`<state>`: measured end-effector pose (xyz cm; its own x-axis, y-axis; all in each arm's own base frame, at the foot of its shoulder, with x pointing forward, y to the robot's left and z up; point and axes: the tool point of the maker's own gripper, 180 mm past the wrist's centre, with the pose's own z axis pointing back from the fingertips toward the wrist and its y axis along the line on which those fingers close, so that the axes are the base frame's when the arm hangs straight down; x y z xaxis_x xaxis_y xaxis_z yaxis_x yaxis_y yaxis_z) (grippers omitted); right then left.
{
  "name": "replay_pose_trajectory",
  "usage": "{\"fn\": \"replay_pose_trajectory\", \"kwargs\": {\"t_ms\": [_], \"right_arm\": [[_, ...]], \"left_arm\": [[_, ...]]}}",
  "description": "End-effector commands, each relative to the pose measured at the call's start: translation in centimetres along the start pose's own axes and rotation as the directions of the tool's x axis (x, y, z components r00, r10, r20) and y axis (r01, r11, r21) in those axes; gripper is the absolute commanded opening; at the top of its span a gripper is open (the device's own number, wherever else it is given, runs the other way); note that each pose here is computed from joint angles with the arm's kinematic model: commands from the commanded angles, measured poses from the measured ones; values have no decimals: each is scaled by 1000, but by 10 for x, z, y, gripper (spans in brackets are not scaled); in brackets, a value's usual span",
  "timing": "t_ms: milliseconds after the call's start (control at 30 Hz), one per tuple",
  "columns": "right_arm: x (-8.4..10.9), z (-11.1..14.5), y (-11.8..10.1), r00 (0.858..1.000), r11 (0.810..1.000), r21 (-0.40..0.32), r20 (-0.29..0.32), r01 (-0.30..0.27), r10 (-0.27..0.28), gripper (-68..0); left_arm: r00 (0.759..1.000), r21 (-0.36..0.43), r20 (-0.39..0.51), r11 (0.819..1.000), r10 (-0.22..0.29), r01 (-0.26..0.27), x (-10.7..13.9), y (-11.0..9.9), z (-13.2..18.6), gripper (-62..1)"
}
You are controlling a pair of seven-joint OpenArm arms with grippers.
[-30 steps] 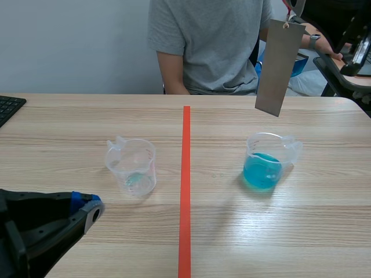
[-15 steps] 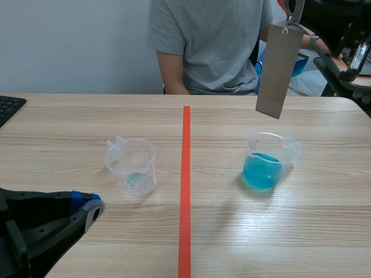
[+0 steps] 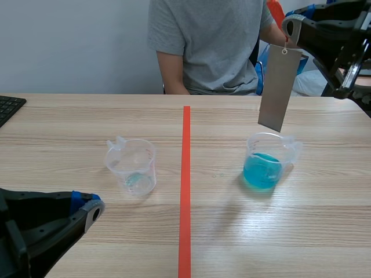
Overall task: Do the redox reaction experiment.
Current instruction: 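Lower the plate into the blue solution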
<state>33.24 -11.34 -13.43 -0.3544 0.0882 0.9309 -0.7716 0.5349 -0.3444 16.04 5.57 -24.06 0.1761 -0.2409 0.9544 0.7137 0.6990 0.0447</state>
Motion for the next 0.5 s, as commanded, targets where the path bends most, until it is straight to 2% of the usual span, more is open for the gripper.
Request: {"fn": "replay_pose_trajectory", "kwargs": {"t_ms": [0,467], "right_arm": [[10,2,-10,999,1000,-24,37,-7,8,-665],[-19,8,-18,997,993,-96,21,72,-70,-665]], "left_arm": [[1000,3,26,1000,4,-4,6,1,-1,-569],[1000,2,21,1000,-1,1,5,1,-1,-569]]}}
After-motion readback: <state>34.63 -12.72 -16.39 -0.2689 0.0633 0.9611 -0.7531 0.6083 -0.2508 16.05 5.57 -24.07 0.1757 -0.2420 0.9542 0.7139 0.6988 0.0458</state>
